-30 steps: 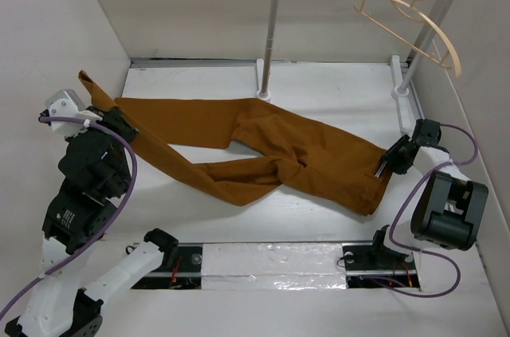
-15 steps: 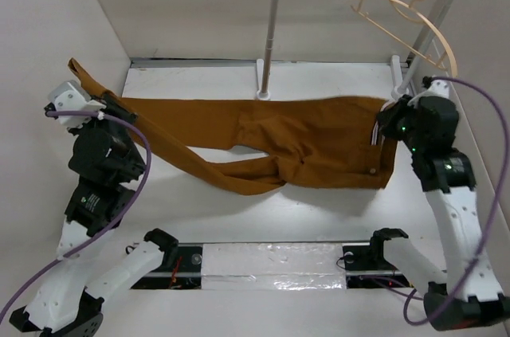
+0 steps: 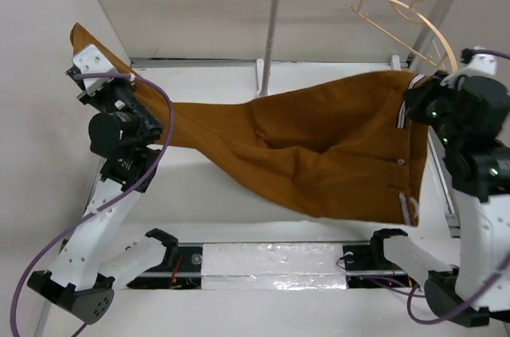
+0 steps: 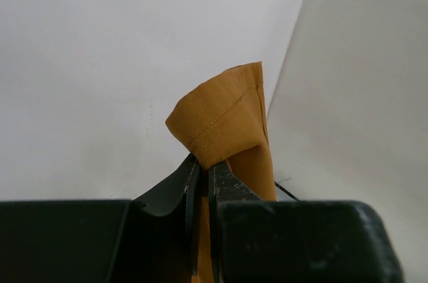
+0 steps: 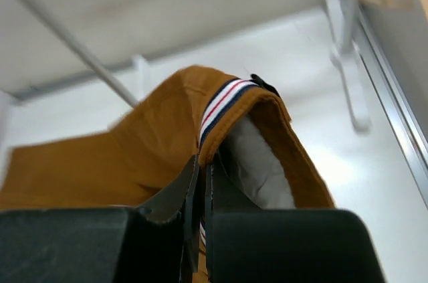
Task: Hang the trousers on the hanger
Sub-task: Flatten out the trousers at the center of the board.
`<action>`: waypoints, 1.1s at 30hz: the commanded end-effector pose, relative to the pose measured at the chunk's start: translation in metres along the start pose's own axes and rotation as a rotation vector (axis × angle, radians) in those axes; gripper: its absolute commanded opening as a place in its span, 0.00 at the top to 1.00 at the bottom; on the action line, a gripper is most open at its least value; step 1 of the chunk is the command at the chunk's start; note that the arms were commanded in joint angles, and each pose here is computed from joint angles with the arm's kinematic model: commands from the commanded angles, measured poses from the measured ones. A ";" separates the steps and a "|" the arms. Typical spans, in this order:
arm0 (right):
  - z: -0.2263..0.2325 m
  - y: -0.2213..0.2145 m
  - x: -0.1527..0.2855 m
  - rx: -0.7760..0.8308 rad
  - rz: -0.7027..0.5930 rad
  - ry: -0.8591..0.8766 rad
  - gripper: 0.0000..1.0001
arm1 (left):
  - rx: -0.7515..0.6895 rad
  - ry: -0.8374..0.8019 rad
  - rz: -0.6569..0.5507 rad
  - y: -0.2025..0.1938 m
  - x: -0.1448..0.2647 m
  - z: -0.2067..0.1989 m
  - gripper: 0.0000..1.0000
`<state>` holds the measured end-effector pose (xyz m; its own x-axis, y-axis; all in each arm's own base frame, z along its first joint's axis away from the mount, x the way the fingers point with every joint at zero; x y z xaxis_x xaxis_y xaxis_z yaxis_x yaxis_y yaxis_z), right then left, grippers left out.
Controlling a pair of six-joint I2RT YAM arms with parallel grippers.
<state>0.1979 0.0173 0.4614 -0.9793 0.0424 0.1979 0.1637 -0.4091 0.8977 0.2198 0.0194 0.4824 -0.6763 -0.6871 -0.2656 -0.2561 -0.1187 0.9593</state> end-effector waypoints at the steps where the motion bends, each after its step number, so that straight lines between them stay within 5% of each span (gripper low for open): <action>1: -0.037 -0.032 -0.056 -0.018 0.070 -0.140 1.00 | 0.097 0.051 -0.023 0.021 0.002 0.024 1.00; 9: -0.150 -0.086 -0.154 -0.130 0.075 -0.423 1.00 | 0.191 0.009 0.154 -0.022 0.029 0.045 1.00; 11: -0.173 -0.103 -0.178 -0.179 0.144 -0.480 0.96 | 0.120 0.017 0.202 -0.047 0.039 0.056 1.00; 13: -0.187 -0.103 -0.192 -0.185 0.168 -0.523 0.87 | 0.082 0.039 0.234 -0.060 0.045 0.066 1.00; 17: -0.194 -0.094 -0.187 -0.197 0.161 -0.569 0.26 | 0.069 0.041 0.271 -0.073 0.056 0.083 1.00; 20: -0.179 -0.099 -0.178 -0.218 0.183 -0.501 0.16 | 0.047 0.035 0.312 -0.088 0.066 0.094 1.00; 22: -0.150 -0.103 -0.164 -0.210 0.173 -0.406 0.19 | 0.046 0.022 0.324 -0.092 0.070 0.098 1.00; 26: -0.151 -0.146 -0.131 -0.171 0.137 -0.447 1.00 | 0.099 -0.044 0.320 -0.083 0.071 0.096 1.00; 28: -0.175 -0.181 -0.121 -0.189 0.201 -0.534 1.00 | 0.092 -0.095 0.338 -0.082 0.073 0.092 1.00; 30: -0.190 -0.197 -0.117 -0.223 0.257 -0.574 0.82 | 0.108 -0.125 0.356 -0.081 0.076 0.092 1.00; 32: -0.201 -0.212 -0.120 -0.281 0.324 -0.579 0.39 | 0.099 -0.174 0.385 -0.085 0.082 0.093 1.00; 33: -0.211 -0.216 -0.116 -0.317 0.354 -0.607 0.31 | 0.098 -0.184 0.396 -0.087 0.084 0.094 1.00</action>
<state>0.2567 -0.0813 0.1826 -0.6771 0.3409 0.6522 0.3155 -0.6661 0.6758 0.1274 0.0432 0.3668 -0.8034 -0.5904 0.0773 -0.0229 0.1604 0.9868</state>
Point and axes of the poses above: each gripper's point midway between its finger pads, its own x axis back along the fingers, its own z axis along the line the jaws close on, y = z × x, the point moved 6 cm from there along x, back along the fingers, and after that the axes turned 6 degrees about -x, right-handed, at the moved point
